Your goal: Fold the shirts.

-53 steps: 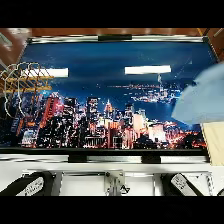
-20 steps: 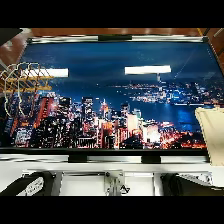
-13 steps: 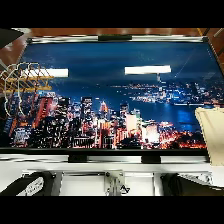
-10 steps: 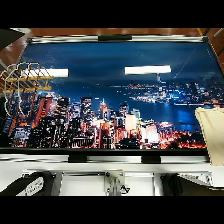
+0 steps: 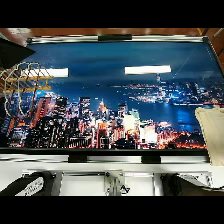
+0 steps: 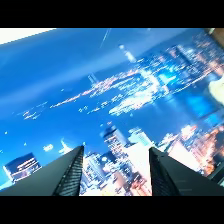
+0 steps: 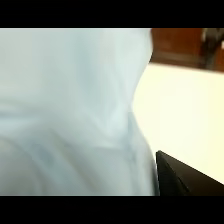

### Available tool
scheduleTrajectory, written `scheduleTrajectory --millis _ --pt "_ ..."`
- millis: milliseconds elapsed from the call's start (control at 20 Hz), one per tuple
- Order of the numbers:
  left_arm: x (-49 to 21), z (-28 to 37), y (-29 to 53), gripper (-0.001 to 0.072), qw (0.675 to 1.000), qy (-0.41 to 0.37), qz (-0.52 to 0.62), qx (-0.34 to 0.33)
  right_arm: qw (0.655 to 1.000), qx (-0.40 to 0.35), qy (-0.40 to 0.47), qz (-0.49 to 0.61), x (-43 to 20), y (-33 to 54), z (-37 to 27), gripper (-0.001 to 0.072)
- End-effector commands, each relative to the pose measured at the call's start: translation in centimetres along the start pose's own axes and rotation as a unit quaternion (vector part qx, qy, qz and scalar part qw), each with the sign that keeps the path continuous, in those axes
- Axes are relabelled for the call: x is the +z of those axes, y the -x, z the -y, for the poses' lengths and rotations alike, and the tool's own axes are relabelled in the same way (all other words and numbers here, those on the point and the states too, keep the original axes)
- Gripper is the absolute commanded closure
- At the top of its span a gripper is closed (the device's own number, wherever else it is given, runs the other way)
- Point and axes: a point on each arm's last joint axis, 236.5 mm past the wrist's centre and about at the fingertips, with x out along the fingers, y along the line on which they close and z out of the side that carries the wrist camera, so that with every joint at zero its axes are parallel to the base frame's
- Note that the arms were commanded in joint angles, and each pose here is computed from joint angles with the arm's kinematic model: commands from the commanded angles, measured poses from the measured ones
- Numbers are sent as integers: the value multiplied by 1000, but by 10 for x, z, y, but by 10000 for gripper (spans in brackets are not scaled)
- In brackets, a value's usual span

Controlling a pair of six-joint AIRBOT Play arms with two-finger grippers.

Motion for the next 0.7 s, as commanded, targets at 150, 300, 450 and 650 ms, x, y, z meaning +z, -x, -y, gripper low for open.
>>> scheduleTrajectory --millis 150,300,450,650 --pt "-7 -7 -3 230 1000 -18 -11 8 998 35 4 51 8 31 -22 167" --pt "-6 -6 -3 230 1000 -18 -11 7 994 80 27 64 15 33 -44 438" --pt "-6 -6 -3 230 1000 -17 -11 7 987 121 52 89 24 38 -64 635" --pt "-6 -6 -3 230 1000 -17 -11 5 979 169 62 94 24 45 -87 636"
